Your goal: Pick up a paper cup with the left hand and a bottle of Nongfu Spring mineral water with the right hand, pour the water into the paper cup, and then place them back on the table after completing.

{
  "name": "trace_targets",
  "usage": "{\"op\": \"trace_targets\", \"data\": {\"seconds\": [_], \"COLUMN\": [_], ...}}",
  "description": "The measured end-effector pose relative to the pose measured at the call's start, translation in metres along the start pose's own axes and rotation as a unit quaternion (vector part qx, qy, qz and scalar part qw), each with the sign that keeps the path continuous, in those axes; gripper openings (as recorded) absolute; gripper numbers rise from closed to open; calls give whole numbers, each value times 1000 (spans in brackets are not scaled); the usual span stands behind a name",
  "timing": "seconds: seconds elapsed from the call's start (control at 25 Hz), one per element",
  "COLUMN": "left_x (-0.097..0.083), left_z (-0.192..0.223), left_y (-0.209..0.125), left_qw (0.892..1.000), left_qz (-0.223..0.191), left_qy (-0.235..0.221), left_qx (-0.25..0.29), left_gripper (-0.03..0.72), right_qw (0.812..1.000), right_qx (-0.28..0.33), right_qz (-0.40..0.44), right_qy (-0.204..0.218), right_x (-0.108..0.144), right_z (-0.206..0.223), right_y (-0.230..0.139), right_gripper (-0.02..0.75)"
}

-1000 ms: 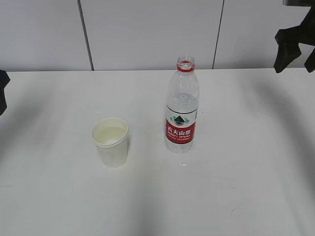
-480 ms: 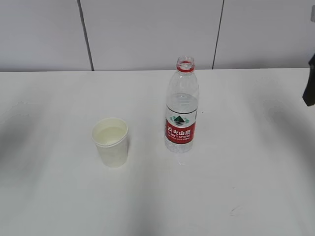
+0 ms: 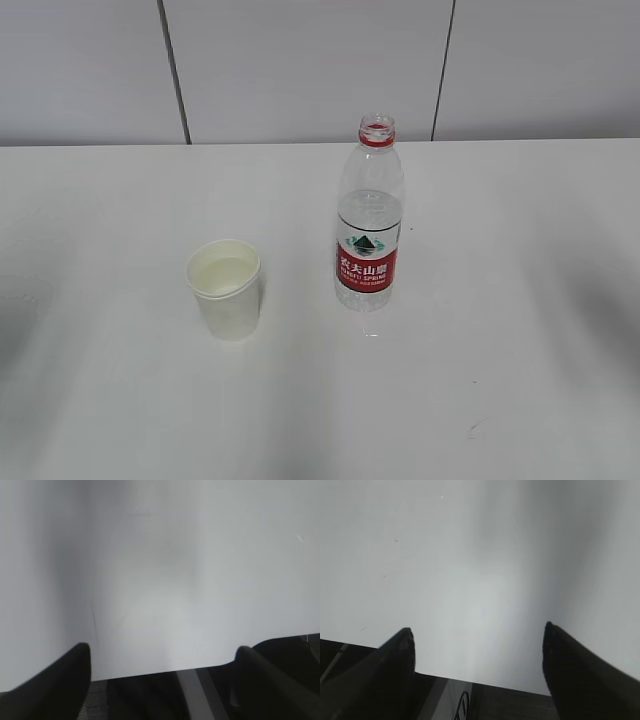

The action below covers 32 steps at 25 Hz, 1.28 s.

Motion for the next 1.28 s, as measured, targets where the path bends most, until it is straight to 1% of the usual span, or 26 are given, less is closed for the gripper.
{"op": "trace_targets", "data": {"seconds": [0.2, 0.32, 0.44, 0.6, 0.72, 0.84, 0.92, 1.16, 1.28], "left_x": [-2, -2, -2, -3, -3, -2, -2, -2, -1], "left_z": [6, 7, 1, -14, -23, -33, -38, -52, -57], "left_y": [-30, -46, -58, -71, -83, -94, -101, -124, -135], "left_qw": [1000, 1000, 999, 994, 987, 979, 973, 951, 939], "left_qz": [-7, -7, -8, -9, -8, -7, -7, -4, -3], "left_qy": [-13, -15, -19, -25, -27, -29, -30, -32, -33], "left_qx": [-4, -15, -45, -108, -155, -201, -228, -306, -343], "left_gripper": [534, 534, 534, 533, 533, 533, 533, 533, 533], "right_qw": [1000, 999, 999, 999, 997, 992, 990, 985, 976], "right_qx": [-7, -15, -23, -41, -68, -118, -137, -167, -209], "right_qz": [-4, -9, -14, -17, -22, -32, -37, -45, -53], "right_qy": [22, 27, 25, 20, 14, 2, -2, -5, -15], "right_x": [11, 16, 20, 25, 29, 33, 36, 44, 47], "right_z": [8, 12, 16, 19, 15, 2, -4, -13, -20], "right_y": [-31, -52, -73, -100, -114, -123, -129, -156, -167], "right_gripper": [589, 589, 589, 589, 589, 589, 589, 587, 588]}}
Point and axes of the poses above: a point on each arm's last joint axis where the gripper is mounted, z pointing out along that axis toward the gripper, x along the wrist's bending axis when the last joint is at zero, y = z × x, the point moved 1 cm from there along z, pointing out along that axis toward the gripper, and after that the axes turned 3 degrees about -z, right-handed, at the moved point
